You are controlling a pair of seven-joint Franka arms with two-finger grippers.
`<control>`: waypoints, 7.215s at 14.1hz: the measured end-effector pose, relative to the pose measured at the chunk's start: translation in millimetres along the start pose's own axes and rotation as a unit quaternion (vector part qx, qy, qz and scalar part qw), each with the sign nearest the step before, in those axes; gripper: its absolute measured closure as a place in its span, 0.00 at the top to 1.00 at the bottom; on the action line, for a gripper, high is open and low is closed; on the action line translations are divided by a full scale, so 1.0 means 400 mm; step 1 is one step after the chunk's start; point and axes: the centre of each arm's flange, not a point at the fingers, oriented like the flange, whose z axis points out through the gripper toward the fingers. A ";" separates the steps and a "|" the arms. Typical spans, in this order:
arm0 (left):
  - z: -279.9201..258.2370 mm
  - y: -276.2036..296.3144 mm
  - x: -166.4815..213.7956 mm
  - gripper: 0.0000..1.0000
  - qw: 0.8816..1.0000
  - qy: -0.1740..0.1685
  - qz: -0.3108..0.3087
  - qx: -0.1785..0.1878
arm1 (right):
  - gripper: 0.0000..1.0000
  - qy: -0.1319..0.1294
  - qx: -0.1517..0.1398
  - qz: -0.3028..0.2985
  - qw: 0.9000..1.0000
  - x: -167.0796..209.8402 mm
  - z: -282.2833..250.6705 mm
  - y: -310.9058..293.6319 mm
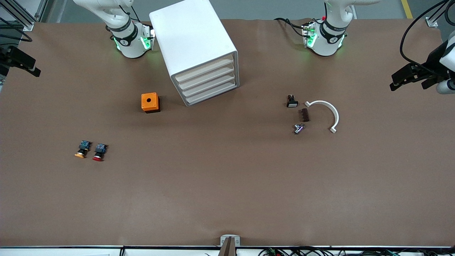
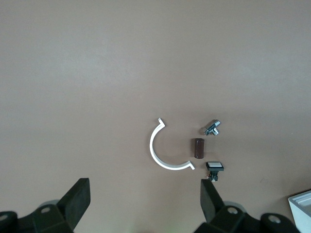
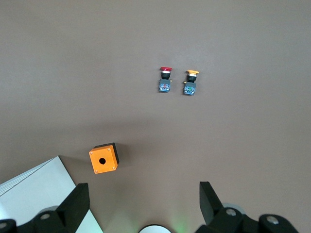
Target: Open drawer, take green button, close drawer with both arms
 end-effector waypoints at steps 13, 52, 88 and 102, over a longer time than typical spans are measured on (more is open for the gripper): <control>0.041 0.001 0.019 1.00 1.000 -0.018 0.000 0.001 | 1.00 0.000 -0.002 0.001 1.000 0.000 0.000 0.003; 0.932 0.892 0.048 1.00 0.706 -0.345 -0.613 0.083 | 1.00 0.003 -0.002 0.001 1.000 0.001 -0.004 0.002; 1.286 1.156 -0.347 0.15 0.480 -0.536 -0.608 0.336 | 1.00 0.005 -0.002 0.003 1.000 0.003 -0.004 0.009; 1.281 1.062 -0.212 0.15 0.436 -0.556 -0.641 0.300 | 1.00 0.013 -0.002 0.003 1.000 0.008 -0.008 0.007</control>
